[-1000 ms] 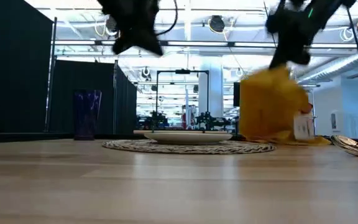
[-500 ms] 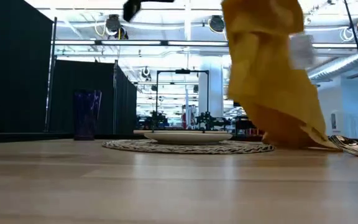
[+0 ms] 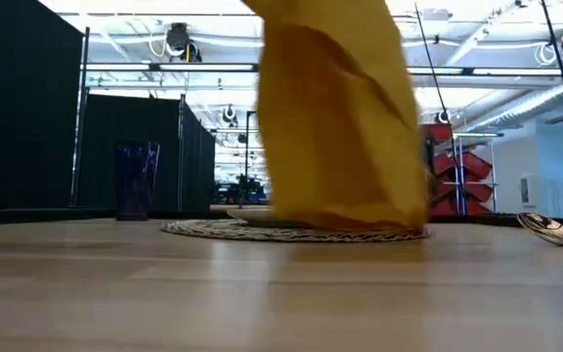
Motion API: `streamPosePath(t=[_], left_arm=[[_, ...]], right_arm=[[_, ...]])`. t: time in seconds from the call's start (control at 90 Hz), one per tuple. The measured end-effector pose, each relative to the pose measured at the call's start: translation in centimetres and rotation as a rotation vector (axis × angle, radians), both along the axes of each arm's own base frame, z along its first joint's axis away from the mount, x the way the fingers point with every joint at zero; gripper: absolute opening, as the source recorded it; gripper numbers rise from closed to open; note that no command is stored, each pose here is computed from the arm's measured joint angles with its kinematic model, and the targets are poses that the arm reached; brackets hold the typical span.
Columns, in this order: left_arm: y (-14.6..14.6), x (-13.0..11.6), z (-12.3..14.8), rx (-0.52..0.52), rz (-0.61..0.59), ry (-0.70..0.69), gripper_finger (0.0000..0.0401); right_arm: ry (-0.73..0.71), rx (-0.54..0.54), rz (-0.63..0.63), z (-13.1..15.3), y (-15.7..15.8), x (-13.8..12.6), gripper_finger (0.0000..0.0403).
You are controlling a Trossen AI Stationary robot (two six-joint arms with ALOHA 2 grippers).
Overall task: Set table place
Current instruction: Fold the yellow table napkin
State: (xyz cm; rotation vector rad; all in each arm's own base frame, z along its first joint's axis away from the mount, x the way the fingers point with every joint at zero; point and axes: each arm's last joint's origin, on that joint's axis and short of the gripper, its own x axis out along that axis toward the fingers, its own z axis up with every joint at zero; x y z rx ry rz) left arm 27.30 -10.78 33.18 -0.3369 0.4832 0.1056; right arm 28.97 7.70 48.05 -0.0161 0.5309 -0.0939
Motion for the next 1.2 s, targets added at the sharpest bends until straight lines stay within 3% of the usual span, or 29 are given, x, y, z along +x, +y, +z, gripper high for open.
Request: streamPosePath(t=[0.356, 0.589, 0.744, 1.033, 1.2], left_arm=[[-5.6, 1.7, -3.0, 0.093, 0.148, -0.108, 0.0017], [-7.8, 0.9, -4.3, 0.293, 0.388, -0.184, 0.0018], [-9.3, 0.0, -4.8, 0.355, 0.414, -0.204, 0.0036], [-11.1, -2.1, -3.9, 0.688, 0.455, -0.198, 0.0073], [-10.7, -1.8, -4.1, 0.717, 0.462, -0.182, 0.0076]], right_arm=[[-0.017, 0.038, -0.055, 0.0, -0.8, 0.5, 0.0000], [-0.146, 0.101, -0.066, 0.9, -0.1, 1.1, 0.0000], [-0.162, 0.142, -0.078, 1.0, 0.0, 1.1, 0.0000], [-0.221, 0.202, -0.031, 1.2, 0.4, 2.1, 0.0000], [-0.201, 0.201, -0.034, 0.8, -0.1, 2.8, 0.0000]])
